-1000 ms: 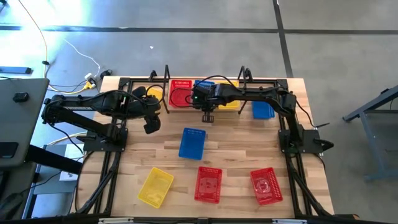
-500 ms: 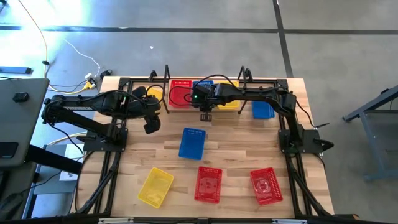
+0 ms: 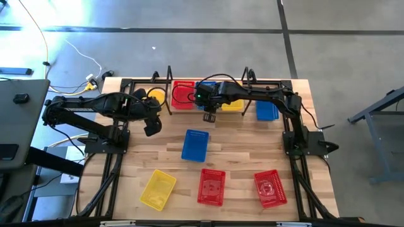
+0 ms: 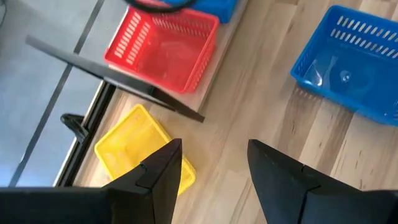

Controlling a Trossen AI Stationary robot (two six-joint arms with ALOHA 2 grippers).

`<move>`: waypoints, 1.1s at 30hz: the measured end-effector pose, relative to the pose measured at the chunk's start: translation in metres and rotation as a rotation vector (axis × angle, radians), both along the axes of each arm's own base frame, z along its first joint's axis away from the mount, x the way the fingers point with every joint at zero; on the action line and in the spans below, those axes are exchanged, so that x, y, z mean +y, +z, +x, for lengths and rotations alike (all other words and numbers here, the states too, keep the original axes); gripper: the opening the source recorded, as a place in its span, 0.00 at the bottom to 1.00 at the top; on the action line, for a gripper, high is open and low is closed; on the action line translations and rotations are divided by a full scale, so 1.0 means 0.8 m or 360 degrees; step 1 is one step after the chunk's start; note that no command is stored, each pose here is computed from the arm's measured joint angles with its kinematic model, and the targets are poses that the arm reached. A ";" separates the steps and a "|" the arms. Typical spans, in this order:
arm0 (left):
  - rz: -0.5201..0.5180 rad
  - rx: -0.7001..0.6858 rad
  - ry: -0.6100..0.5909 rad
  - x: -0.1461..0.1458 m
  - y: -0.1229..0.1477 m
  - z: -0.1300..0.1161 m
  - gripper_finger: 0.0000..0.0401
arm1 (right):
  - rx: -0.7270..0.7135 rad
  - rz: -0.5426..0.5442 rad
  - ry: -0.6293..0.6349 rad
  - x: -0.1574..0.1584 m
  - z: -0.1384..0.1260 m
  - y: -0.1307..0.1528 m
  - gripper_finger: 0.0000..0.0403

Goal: Stack baskets on shelf by color
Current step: Stack the bottom yellow bin on top of the yellow bin on the shelf

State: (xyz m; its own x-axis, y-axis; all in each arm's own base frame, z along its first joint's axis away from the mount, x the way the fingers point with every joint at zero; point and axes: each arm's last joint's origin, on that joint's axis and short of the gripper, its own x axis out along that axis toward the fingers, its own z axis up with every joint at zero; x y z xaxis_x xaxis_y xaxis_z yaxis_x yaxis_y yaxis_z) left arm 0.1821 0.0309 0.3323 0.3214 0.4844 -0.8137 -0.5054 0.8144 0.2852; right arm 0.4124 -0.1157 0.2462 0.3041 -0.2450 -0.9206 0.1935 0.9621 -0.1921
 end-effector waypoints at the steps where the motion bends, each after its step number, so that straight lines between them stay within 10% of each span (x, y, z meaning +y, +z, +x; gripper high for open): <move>1: -0.0022 0.0002 0.0004 0.000 0.000 -0.001 0.43 | -0.0003 0.0034 -0.0015 0.001 0.000 0.002 0.19; 16: -0.0390 -0.0026 -0.0037 -0.018 -0.048 -0.032 0.43 | -0.0136 0.0212 -0.0178 0.051 0.009 0.060 0.19; 33: -0.0649 -0.0160 -0.0511 -0.079 -0.044 -0.027 0.43 | -0.0301 0.0414 -0.0454 0.129 0.011 0.108 0.19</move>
State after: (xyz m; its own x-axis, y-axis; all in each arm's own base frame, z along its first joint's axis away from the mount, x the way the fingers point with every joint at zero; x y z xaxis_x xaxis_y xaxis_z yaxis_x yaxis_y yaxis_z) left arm 0.1602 -0.0327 0.2970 0.4877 -0.0005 -0.8730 -0.2208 0.9674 -0.1240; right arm 0.4210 -0.0126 0.3324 0.4271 -0.1109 -0.8974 0.4676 0.8765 0.1142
